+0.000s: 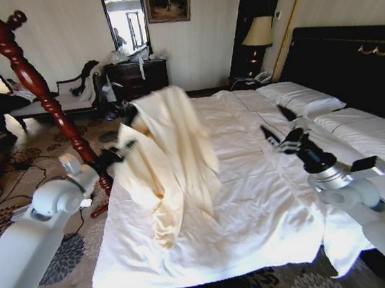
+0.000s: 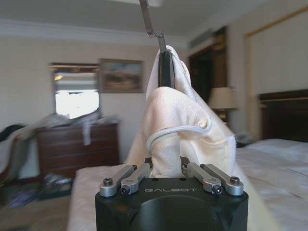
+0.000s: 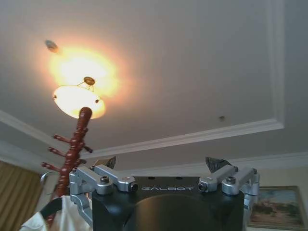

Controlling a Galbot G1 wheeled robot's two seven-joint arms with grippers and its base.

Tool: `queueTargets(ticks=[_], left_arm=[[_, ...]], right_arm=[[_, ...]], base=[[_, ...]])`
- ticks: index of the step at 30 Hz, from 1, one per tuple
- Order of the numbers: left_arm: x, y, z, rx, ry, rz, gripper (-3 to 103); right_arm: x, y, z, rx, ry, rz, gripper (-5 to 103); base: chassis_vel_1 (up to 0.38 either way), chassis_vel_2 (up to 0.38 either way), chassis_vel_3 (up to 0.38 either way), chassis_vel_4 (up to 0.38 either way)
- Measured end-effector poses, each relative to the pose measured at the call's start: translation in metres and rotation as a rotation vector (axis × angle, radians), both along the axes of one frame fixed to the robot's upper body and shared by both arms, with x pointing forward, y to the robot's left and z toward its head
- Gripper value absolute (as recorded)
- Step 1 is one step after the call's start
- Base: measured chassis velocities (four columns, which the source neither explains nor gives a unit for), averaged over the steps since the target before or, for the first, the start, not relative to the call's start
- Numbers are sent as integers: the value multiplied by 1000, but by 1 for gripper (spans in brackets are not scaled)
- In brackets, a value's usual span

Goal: Pick up the clothes from the bed and hang them on the clothes hanger.

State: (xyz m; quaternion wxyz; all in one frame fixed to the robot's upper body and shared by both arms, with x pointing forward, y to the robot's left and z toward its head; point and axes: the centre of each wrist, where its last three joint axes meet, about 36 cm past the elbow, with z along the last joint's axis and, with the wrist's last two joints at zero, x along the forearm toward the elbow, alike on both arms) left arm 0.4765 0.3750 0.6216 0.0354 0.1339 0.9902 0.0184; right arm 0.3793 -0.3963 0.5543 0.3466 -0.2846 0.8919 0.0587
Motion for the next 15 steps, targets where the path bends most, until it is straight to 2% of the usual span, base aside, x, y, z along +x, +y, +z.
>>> queueTargets(ticks=[1,3,4,6,8,10,12,15], left_arm=[[5,4,1,-26,11,61,18],[10,10,2,-48,19,123,18],[10,10,2,-48,19,123,18],[18,23,12,-50,20,236,18],[24,32,24,-51,23,303,18],[26,37,30,-52,26,331,18],[36,55,49,-60,46,408,18],[52,78,73,-88,80,450,18]], right_arm=[[-4,-2,-3,12,-2,-27,100],[-6,-5,-5,17,-1,-50,100],[-6,-5,-5,17,-1,-50,100],[-5,-8,-10,23,13,-84,100],[-4,-8,-15,23,29,-97,100],[-3,-7,-18,21,38,-99,100],[-2,-7,-22,8,59,-102,100],[-4,-11,-21,-15,69,-116,100]], base=[[0,0,0,0],[0,0,0,0],[0,0,0,0],[0,0,0,0],[0,0,0,0],[0,0,0,0],[0,0,0,0],[0,0,0,0]])
